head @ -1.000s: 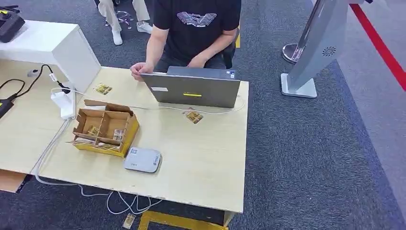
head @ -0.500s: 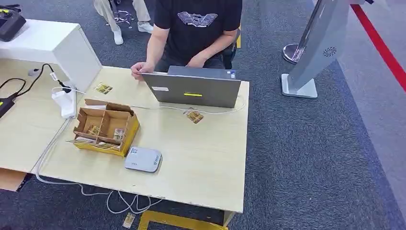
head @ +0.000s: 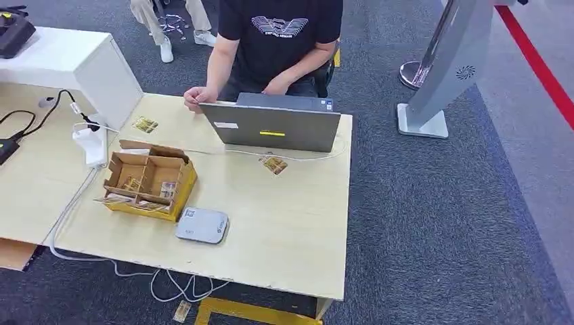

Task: Pass the card to the sensor for recognition and then transmit it.

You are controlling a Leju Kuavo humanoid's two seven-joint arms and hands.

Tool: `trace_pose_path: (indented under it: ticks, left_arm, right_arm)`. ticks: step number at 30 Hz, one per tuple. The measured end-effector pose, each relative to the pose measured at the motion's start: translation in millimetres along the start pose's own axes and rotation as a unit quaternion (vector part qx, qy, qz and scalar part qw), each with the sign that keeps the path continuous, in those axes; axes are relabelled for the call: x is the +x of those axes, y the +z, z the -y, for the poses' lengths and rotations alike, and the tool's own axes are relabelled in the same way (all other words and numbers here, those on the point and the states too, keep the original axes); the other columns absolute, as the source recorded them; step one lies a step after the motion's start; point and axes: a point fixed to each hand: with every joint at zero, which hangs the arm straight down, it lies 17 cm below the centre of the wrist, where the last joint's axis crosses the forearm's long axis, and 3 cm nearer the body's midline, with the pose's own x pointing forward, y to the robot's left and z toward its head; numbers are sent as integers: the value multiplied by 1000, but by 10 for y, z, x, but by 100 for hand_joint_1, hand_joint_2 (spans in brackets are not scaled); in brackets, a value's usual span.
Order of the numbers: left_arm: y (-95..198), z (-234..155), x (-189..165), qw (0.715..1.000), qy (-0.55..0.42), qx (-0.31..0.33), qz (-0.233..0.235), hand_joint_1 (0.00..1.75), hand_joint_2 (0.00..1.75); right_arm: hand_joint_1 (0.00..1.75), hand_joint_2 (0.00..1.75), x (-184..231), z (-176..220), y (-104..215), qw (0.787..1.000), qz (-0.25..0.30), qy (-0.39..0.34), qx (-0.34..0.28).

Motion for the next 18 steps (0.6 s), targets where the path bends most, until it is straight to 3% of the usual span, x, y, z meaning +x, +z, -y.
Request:
trace_pose_path:
  ticks: [7,18]
  left_arm:
    - [-117,380,755,999,10,-15,51,0,175]
    - [-118,535,1059,997,21,-26,73,0,175]
  right_arm:
    - [0,0,3,0,-1,1000,-3,-8,0]
    - [0,0,-4,-3,0,1000,-5,-8,0]
